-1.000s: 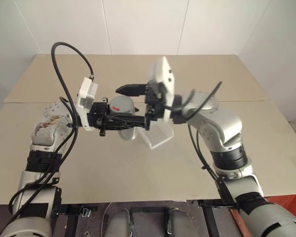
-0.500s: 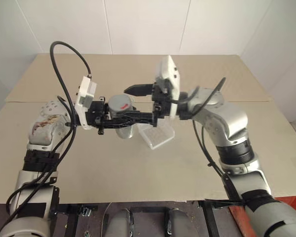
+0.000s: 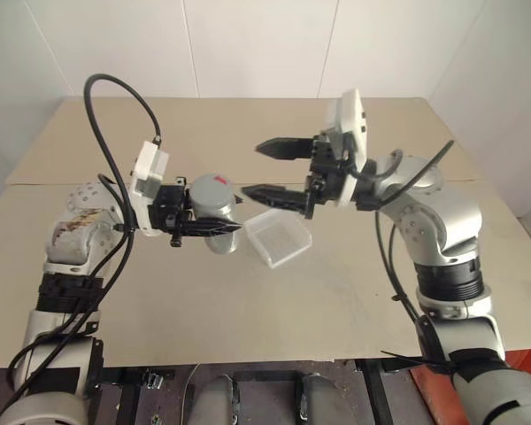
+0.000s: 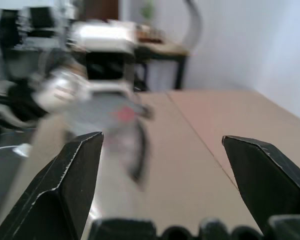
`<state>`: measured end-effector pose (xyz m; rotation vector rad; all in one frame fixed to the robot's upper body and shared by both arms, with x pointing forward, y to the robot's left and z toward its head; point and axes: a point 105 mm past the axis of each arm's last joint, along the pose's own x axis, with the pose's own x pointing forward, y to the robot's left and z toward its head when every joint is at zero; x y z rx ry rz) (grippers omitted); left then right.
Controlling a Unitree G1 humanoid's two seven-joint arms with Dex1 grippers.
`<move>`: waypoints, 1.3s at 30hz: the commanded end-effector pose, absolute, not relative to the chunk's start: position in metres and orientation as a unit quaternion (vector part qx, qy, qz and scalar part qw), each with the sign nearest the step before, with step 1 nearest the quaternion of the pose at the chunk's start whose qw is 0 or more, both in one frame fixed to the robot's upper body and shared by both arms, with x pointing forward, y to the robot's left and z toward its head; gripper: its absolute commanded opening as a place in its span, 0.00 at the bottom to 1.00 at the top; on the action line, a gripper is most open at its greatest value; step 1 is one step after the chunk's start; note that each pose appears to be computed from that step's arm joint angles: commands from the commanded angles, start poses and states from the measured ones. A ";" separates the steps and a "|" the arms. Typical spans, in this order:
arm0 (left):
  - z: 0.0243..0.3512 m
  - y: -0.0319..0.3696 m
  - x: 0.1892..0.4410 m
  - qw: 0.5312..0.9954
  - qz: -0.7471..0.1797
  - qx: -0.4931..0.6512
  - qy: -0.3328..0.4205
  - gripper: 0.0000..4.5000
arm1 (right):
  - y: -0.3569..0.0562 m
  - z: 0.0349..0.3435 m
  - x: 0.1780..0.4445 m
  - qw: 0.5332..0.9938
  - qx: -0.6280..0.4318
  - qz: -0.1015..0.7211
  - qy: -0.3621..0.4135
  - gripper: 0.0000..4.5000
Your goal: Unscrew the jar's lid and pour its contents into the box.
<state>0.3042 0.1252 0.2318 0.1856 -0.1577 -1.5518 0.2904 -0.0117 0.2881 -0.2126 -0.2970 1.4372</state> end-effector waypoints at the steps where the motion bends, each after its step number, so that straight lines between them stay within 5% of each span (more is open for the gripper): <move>1: 0.242 0.120 0.306 0.701 -0.700 0.098 -0.092 0.44 | 0.007 0.301 0.275 0.721 -0.124 0.662 -0.164 0.99; 9: 0.244 0.119 0.307 0.696 -0.706 0.096 -0.093 0.44 | 0.035 0.292 0.295 0.759 -0.143 0.619 -0.139 0.99; 18: 0.243 0.126 0.304 0.700 -0.701 0.102 -0.090 0.44 | -0.001 0.303 0.307 0.778 -0.099 0.605 -0.136 0.99; 39: 0.243 0.125 0.305 0.694 -0.706 0.105 -0.088 0.44 | 0.002 0.293 0.280 0.726 -0.123 0.661 -0.143 0.99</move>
